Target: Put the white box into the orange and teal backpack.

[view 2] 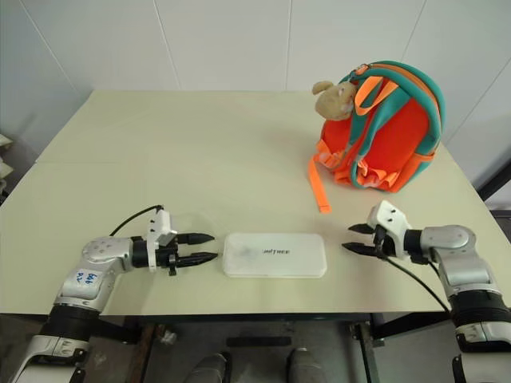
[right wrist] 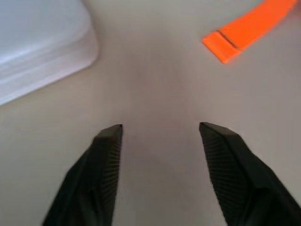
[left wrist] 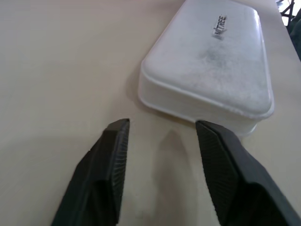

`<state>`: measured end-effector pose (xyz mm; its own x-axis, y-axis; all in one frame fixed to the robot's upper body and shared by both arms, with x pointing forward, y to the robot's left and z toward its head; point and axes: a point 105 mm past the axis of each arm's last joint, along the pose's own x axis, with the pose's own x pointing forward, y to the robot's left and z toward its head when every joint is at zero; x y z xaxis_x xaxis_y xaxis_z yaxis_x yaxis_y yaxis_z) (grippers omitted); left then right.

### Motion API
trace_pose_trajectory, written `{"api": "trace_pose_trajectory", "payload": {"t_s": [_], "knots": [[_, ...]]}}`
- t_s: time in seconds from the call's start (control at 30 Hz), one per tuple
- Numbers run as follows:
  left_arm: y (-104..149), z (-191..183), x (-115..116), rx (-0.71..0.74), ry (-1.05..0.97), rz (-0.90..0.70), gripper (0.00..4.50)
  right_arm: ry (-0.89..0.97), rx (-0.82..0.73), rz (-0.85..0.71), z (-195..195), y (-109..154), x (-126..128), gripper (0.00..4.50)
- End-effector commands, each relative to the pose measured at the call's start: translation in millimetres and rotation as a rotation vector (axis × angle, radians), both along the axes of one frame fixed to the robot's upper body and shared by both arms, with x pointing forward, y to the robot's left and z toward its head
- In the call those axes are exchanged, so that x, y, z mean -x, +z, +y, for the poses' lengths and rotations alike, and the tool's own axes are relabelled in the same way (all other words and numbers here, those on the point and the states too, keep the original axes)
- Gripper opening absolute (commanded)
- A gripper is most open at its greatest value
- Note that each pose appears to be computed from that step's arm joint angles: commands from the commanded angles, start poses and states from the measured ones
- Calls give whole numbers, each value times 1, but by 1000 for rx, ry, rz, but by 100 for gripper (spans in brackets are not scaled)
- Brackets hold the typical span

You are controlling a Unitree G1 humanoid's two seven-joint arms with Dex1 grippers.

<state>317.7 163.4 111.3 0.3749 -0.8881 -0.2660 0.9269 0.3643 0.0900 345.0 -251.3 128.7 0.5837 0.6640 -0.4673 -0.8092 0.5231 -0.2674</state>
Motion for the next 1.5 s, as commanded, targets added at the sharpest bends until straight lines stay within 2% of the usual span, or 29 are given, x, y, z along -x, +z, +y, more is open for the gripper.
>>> {"api": "trace_pose_trajectory", "payload": {"t_s": [0.03,0.07,0.1,0.13,0.2,0.27,0.37,0.5,0.6,0.7,0.8,1.0,1.23,1.5], "knots": [[17,14,2,54,6,50,382,-45,-9,20,-14,26,-1,401],[18,18,4,69,5,97,415,-40,-31,52,-13,31,1,437],[21,22,12,100,-22,210,444,-12,-66,94,-8,38,6,450],[26,23,20,114,-62,259,448,19,-89,147,-2,44,12,450],[36,27,16,120,-37,244,448,82,-120,246,8,49,27,450],[38,28,13,136,2,306,448,116,-139,289,16,52,36,450],[43,26,17,208,-1,475,448,161,-157,343,31,52,48,450],[25,18,25,249,28,742,448,160,-127,398,46,36,54,450],[14,7,30,269,43,829,448,149,-106,393,50,27,53,450],[5,-3,36,265,52,901,448,122,-96,379,50,22,46,450],[-4,-8,30,279,105,948,448,127,-95,383,51,19,46,450],[-5,-22,20,356,123,1027,448,156,-107,389,57,17,50,450],[-7,-33,27,356,88,1150,448,181,-126,396,64,14,56,450],[-5,-47,16,390,79,1172,448,239,-168,384,82,9,61,450]]}}
